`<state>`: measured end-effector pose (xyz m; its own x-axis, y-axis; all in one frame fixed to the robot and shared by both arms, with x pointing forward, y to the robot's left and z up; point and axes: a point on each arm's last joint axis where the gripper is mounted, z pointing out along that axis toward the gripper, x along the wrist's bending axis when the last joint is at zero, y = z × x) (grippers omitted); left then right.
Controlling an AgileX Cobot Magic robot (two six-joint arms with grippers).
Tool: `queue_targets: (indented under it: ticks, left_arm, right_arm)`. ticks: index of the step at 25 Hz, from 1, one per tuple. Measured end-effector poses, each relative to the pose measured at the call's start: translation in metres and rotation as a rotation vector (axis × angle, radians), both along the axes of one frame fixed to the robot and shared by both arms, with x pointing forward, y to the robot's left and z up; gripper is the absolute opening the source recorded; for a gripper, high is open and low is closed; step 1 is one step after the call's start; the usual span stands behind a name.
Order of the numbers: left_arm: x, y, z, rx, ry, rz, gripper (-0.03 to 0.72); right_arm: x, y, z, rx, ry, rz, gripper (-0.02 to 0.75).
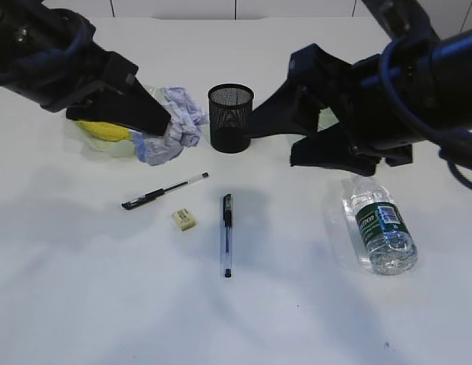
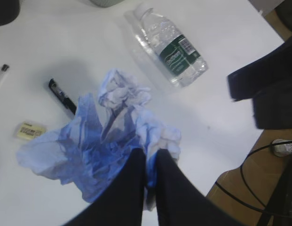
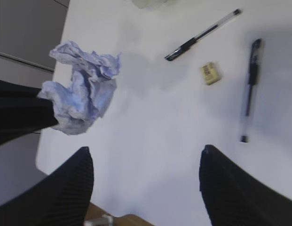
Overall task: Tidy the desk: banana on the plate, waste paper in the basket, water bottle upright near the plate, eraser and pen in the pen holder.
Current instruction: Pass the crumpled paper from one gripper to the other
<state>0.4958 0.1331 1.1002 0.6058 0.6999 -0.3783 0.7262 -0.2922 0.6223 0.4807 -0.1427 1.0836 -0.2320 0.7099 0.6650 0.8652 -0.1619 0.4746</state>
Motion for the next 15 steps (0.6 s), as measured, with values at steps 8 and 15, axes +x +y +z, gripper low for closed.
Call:
queue_targets:
  ticks: [8, 15]
  left_arm:
    - [-0.002, -0.005, 0.003, -0.032, -0.053, -0.077, 0.017]
    - [-0.001, -0.003, 0.003, -0.011, -0.097, -0.116, 0.017]
  right_arm:
    - [0.021, 0.023, -0.004, 0.357, 0.103, -0.041, 0.521]
    - [0.029, 0.027, -0.013, 0.391, 0.135, -0.071, 0.521]
